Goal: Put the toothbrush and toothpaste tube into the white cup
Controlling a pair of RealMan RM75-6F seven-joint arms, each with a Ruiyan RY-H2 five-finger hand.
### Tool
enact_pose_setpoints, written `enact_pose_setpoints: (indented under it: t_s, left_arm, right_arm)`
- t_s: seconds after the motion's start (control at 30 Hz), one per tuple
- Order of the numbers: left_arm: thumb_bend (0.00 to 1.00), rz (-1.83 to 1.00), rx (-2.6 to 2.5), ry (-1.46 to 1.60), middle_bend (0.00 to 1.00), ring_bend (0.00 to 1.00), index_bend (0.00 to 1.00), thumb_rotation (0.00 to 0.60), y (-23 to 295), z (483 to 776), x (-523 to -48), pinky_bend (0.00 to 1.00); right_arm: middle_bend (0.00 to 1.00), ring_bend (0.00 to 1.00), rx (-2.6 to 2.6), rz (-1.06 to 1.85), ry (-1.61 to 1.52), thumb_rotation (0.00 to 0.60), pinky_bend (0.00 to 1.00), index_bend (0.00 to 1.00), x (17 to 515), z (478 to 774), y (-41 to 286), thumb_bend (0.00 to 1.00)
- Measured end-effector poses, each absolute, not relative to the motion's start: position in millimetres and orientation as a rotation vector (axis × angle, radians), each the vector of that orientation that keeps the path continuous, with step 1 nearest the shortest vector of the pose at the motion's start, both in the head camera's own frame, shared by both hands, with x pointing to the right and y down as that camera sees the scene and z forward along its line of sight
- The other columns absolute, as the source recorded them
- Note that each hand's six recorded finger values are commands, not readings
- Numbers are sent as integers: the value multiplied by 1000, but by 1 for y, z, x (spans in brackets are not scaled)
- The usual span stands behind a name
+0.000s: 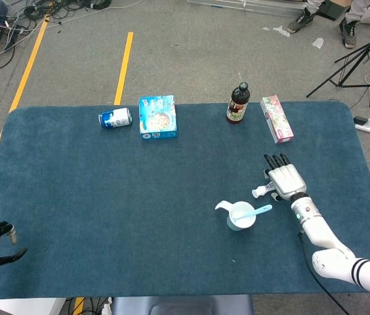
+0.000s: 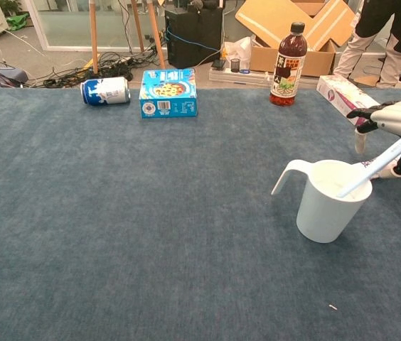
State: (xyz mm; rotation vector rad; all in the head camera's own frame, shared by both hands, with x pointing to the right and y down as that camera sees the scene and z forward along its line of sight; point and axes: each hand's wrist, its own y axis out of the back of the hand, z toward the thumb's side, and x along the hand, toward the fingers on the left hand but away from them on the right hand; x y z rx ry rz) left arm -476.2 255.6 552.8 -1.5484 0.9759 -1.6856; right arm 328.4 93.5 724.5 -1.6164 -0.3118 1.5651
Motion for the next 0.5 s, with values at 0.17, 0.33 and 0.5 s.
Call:
enact_pose_setpoints:
  t_s: [0.17,0.33,0.5]
  left_arm:
    - [2,-1685,-1551,978,544,437,659,600,256,552,-476,409]
    - [2,-1685,-1553,980,544,437,659,600,256,552,-476,408]
    - [2,-1684,-1557,984,544,437,659,600,256,552,-476,409]
  right_arm:
    - [0,0,-1612,1563,-296,600,0,424,325,730,94,129]
    - [0,0,-1606,1572,-280,600,0,438,322,736,93,132]
    - [0,0,-1601,1580,-266,600,0,467,319,742,93,144]
